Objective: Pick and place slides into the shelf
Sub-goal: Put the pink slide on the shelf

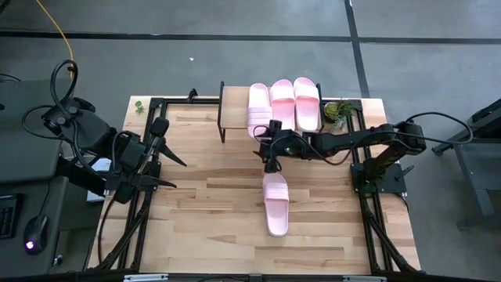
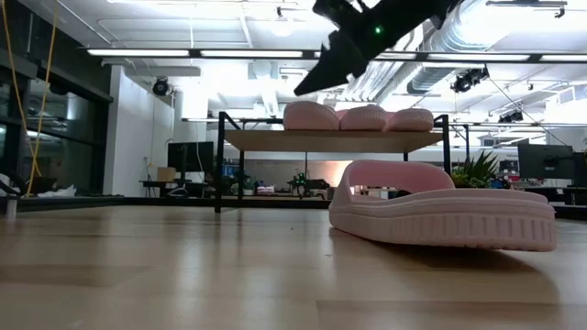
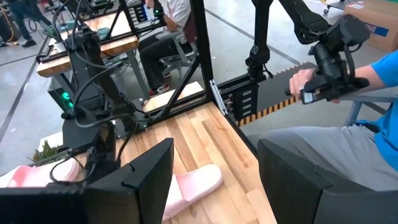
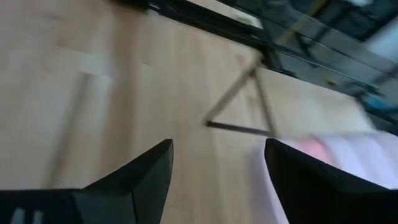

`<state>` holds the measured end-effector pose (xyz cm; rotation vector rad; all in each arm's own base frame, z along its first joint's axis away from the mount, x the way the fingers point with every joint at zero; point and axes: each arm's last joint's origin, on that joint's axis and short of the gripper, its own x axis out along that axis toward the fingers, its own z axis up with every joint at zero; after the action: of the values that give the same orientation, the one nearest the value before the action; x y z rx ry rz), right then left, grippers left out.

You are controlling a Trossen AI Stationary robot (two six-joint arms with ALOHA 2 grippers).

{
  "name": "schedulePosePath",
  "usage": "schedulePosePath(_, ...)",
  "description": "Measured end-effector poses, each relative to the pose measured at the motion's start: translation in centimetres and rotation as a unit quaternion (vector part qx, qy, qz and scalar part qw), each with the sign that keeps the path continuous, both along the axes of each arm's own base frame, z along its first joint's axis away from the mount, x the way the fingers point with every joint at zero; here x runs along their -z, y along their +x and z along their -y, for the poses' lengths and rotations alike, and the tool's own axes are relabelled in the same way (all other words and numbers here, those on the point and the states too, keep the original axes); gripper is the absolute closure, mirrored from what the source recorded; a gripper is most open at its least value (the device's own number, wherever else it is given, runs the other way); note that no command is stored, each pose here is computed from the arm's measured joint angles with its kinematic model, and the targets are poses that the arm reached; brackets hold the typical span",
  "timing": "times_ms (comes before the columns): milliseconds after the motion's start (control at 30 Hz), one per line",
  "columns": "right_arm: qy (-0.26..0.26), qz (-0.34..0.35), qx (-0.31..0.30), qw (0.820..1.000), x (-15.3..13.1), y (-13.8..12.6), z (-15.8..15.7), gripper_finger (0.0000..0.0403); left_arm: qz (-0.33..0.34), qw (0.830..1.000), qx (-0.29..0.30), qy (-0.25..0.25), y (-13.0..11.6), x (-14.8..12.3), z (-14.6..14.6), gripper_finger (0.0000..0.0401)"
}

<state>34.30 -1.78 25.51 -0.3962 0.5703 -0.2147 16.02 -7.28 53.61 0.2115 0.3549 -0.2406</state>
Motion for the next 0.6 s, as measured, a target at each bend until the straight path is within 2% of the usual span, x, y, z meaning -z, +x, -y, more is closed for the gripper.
schedulePosePath(100,0.031,0.003,-0.028,0.999,0.05,0.04,-0.25,0.0157,-0.001,1.0,-0.001,-0.003,0.0,0.02,0.0,0.0187)
schedulePosePath(267,0.053,-0.023,-0.016,0.998,0.58,-0.28,-0.24,0.0157,-0.001,1.0,-0.002,-0.003,0.01,0.01,0.0,0.0187)
schedulePosePath(600,0.019,-0.039,0.035,0.998,0.8,-0.55,0.19,0.0157,-0.001,1.0,-0.001,-0.003,0.02,0.02,0.0,0.0187)
